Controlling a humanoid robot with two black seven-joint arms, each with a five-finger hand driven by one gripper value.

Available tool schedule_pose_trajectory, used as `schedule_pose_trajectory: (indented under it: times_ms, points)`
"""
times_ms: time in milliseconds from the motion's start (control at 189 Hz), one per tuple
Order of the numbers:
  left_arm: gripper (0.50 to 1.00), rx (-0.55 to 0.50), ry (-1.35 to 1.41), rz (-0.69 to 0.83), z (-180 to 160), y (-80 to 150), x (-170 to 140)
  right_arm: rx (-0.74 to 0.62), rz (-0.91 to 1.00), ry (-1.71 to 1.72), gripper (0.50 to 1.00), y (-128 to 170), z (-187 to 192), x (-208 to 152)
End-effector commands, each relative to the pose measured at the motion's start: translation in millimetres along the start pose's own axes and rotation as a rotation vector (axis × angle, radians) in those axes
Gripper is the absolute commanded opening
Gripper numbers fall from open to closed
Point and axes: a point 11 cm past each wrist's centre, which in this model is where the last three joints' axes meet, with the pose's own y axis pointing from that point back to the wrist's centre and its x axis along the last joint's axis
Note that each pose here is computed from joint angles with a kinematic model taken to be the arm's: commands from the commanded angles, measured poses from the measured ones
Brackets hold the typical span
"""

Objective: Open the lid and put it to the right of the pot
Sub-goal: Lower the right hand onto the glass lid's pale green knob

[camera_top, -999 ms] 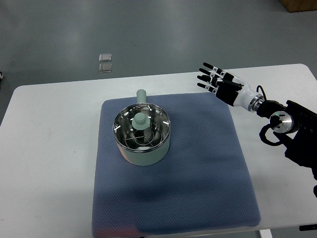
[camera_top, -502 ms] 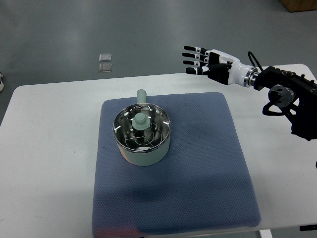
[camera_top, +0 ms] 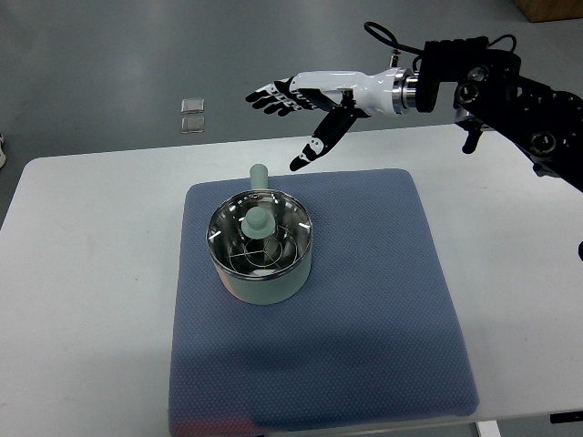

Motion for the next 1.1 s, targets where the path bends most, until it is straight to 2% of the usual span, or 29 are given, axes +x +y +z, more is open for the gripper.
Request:
schedule_pose_trajectory:
  times_ms: [0, 48, 100, 106, 127, 233, 238, 270, 407, 1057, 1094]
  points:
    - [1.000, 0.000, 0.000, 0.000, -0.2, 0.0, 0.0, -0.036, -0.075, 0.130, 0.958, -13.9, -20.7, -4.5]
    - [1.000, 0.000, 0.000, 0.000, -0.2, 0.0, 0.0, -0.034, -0.120, 0.183, 0.958, -27.6, -35.8, -12.3]
    - [1.000, 0.000, 0.000, 0.000, -0.2, 0.0, 0.0, -0.034, -0.120, 0.183, 0.958, -27.6, -35.9, -12.3]
    - [1.000, 0.000, 0.000, 0.000, -0.2, 0.0, 0.0, -0.041, -0.156, 0.224, 0.958, -36.5, -43.4, -19.6]
    - [1.000, 0.000, 0.000, 0.000, -0.2, 0.0, 0.0, -0.049, -0.168, 0.243, 0.958, -39.2, -45.4, -21.6]
    - [1.000, 0.000, 0.000, 0.001, -0.2, 0.0, 0.2, -0.064, -0.207, 0.286, 0.958, -47.3, -48.2, -31.7]
    - [1.000, 0.000, 0.000, 0.000, -0.2, 0.0, 0.0, -0.074, -0.250, 0.335, 0.958, -58.2, -52.4, -44.7]
    - [1.000, 0.000, 0.000, 0.000, -0.2, 0.0, 0.0, -0.080, -0.272, 0.365, 0.958, -63.4, -54.3, -51.8]
    - [1.000, 0.000, 0.000, 0.000, -0.2, 0.0, 0.0, -0.120, -0.326, 0.466, 0.958, -73.6, -51.7, -67.6]
    - [1.000, 0.000, 0.002, 0.000, -0.1, 0.0, 0.0, -0.169, -0.326, 0.552, 0.948, -70.0, -36.9, -65.8]
    - [1.000, 0.000, 0.000, 0.000, -0.2, 0.0, 0.0, -0.177, -0.325, 0.569, 0.913, -69.9, -35.3, -65.3]
